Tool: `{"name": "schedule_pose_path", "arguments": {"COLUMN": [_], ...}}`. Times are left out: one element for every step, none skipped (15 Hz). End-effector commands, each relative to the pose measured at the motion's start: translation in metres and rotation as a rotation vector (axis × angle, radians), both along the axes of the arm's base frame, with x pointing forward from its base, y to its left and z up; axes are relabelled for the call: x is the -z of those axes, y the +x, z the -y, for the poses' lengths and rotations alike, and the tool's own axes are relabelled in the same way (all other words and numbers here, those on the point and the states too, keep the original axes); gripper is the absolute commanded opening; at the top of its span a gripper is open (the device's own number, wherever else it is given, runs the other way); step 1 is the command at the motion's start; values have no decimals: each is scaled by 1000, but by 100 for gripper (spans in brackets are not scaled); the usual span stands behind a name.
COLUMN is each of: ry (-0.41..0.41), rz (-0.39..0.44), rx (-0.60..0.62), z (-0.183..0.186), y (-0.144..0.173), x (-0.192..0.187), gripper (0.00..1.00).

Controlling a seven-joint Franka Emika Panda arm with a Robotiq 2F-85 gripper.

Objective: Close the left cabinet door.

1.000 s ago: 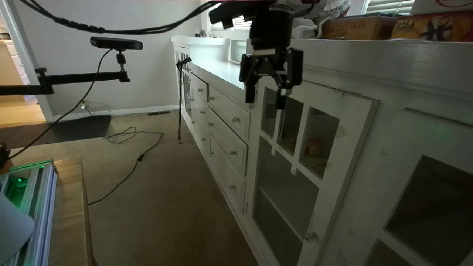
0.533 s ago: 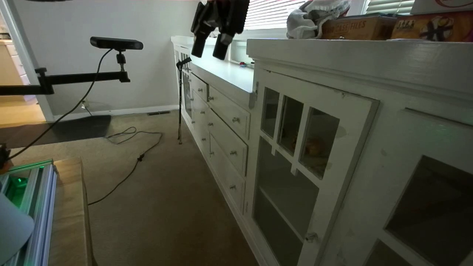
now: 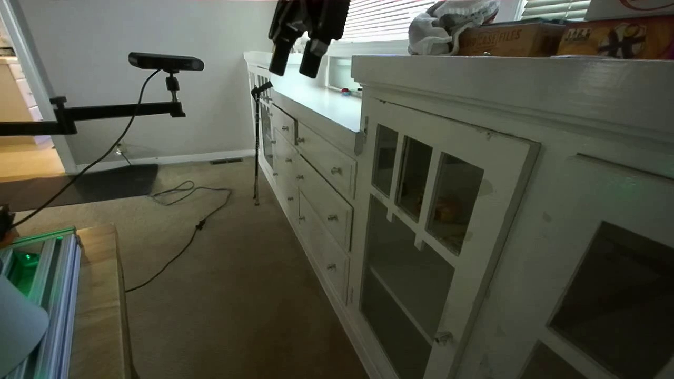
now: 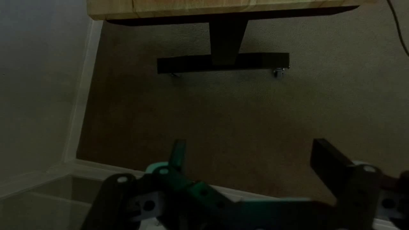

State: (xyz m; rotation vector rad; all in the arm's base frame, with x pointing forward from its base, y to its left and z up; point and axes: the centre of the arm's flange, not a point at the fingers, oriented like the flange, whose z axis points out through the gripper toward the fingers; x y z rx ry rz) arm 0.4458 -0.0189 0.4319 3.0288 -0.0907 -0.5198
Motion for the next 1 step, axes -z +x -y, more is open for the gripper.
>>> {"name": "schedule_pose_path", "arguments": {"ry": [0], "rz": [0], "rx": [0], "z": [0], "y": [0], "x": [0], "gripper": [100]}}
